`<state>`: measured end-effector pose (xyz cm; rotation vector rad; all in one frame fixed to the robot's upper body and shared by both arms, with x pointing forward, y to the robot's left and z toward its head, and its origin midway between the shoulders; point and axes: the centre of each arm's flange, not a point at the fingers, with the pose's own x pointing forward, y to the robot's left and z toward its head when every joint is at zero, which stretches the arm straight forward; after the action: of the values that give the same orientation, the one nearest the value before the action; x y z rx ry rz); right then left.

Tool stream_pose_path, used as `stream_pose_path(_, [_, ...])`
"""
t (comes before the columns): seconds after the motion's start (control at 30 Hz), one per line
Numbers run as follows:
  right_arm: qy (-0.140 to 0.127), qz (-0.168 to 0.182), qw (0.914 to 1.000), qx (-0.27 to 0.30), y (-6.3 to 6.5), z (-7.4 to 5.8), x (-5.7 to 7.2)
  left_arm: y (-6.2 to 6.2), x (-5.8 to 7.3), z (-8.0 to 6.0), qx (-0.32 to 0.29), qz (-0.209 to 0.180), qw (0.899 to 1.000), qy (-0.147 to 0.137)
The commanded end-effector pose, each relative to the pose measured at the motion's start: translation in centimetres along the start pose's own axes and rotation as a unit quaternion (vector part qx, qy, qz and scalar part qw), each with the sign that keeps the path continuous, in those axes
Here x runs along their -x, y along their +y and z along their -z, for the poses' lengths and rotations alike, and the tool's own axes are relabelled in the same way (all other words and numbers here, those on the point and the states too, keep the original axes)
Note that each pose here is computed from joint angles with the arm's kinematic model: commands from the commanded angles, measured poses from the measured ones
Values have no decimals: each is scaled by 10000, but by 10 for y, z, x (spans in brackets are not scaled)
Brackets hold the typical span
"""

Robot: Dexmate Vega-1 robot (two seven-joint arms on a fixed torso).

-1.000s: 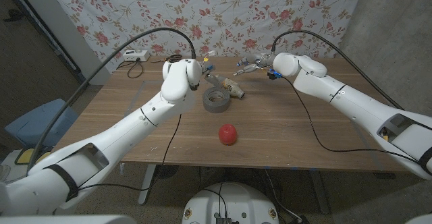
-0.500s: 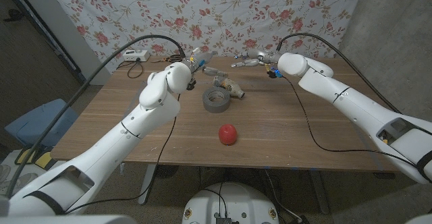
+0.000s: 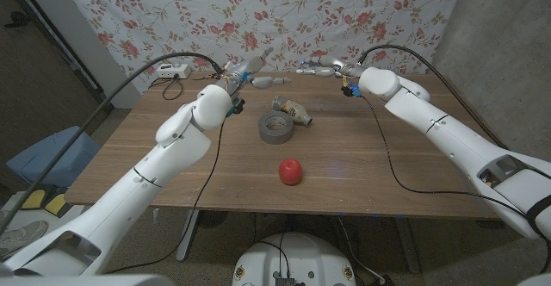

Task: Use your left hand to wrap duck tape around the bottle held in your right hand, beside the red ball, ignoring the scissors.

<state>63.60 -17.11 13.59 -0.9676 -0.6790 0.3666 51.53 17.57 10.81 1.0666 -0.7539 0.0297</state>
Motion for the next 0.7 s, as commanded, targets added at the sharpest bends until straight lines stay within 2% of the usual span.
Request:
stream_pose_path(0.03, [-380,306,9946,-913,-11,14,7,12,7,16,948,-478,9911,-809])
stream_pose_path(0.17, [-550,397,9893,-1289,-14,19,10,13,8,25,1347,-582,9833,-1080])
stream_pose_path(0.4, [-756,608,9776,-1867,-19,29,18,14,10,38,1883,-698,9709,-1304])
stream_pose_path(0.57, [-892,844,9641,-2354,-21,39,25,12,12,48,2408,-677,9571,-1461])
stream_pose_path(0.7, [-1001,995,9491,-2815,-22,49,31,10,13,55,2807,-615,9457,-1521])
